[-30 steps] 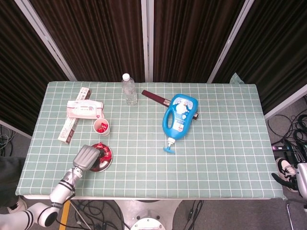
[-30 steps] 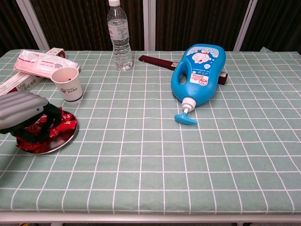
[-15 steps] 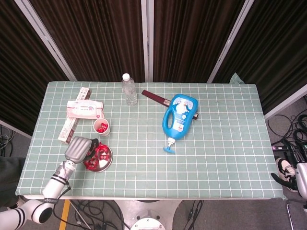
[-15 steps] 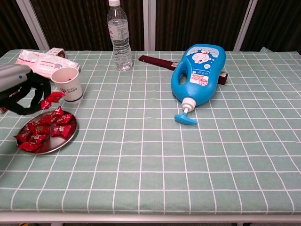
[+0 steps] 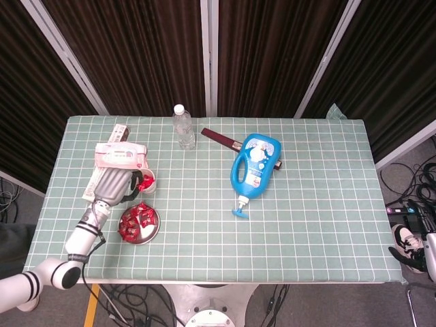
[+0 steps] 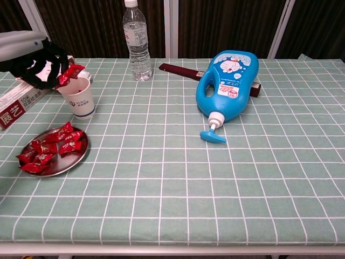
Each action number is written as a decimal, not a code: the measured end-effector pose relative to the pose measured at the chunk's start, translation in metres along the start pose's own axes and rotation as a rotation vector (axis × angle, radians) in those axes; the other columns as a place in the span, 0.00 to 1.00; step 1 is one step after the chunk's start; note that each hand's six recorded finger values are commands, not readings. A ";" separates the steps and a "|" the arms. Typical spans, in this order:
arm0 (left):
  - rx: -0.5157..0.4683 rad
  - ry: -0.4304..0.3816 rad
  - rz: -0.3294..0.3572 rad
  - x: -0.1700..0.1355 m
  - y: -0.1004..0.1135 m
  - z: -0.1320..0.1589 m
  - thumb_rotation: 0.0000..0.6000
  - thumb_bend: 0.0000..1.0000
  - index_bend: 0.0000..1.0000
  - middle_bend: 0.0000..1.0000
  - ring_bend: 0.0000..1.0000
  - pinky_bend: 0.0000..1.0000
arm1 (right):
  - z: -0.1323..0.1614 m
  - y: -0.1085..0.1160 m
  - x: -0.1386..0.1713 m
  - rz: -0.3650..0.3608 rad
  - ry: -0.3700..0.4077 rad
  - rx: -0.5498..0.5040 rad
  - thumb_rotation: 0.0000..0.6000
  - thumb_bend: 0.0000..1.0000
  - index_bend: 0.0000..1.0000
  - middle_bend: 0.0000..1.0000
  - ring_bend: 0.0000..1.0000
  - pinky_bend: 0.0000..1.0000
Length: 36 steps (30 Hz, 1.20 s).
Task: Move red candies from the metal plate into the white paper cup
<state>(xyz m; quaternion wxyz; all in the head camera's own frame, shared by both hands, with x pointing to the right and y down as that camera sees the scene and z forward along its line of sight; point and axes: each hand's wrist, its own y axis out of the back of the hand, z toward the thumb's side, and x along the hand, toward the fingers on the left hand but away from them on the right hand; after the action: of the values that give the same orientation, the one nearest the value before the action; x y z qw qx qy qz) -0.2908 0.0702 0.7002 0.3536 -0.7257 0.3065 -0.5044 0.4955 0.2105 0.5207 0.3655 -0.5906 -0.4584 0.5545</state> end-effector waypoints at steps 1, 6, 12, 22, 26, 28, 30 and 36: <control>0.003 0.005 -0.001 0.003 0.001 -0.001 1.00 0.53 0.69 0.74 0.84 1.00 | 0.000 0.000 0.000 0.000 -0.002 0.000 1.00 0.04 0.07 0.16 0.07 0.42; 0.052 0.023 -0.005 0.012 0.001 -0.005 1.00 0.53 0.69 0.74 0.84 1.00 | -0.003 -0.001 0.000 0.003 -0.009 0.000 1.00 0.03 0.07 0.16 0.07 0.42; 0.110 0.061 -0.013 0.019 -0.005 -0.013 1.00 0.53 0.67 0.72 0.84 1.00 | -0.003 -0.001 -0.001 0.006 -0.009 0.001 1.00 0.04 0.07 0.16 0.07 0.42; 0.168 0.085 -0.007 0.023 -0.006 -0.015 1.00 0.49 0.62 0.68 0.83 1.00 | -0.003 0.000 0.000 0.002 -0.015 0.002 1.00 0.04 0.07 0.16 0.08 0.43; 0.182 0.094 -0.011 0.022 -0.006 -0.015 1.00 0.44 0.60 0.66 0.83 1.00 | -0.003 0.000 0.000 0.004 -0.015 0.002 1.00 0.03 0.07 0.16 0.08 0.43; 0.178 0.097 -0.014 0.022 -0.007 -0.015 1.00 0.41 0.60 0.65 0.83 1.00 | -0.004 0.000 0.000 0.004 -0.015 0.002 1.00 0.04 0.07 0.16 0.08 0.43; 0.177 0.099 -0.016 0.022 -0.007 -0.015 1.00 0.38 0.59 0.65 0.83 1.00 | -0.004 0.000 0.001 0.003 -0.016 0.001 1.00 0.04 0.07 0.16 0.08 0.43; 0.185 0.105 -0.014 0.023 -0.007 -0.016 1.00 0.33 0.58 0.64 0.83 1.00 | -0.005 0.000 0.001 0.003 -0.019 0.000 1.00 0.04 0.07 0.16 0.08 0.43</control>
<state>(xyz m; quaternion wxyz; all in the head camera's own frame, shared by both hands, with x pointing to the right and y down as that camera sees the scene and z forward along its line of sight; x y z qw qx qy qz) -0.2982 0.0527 0.7210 0.3988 -0.6648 0.2715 -0.5704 0.5007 0.2120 0.5209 0.3603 -0.5859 -0.4609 0.5608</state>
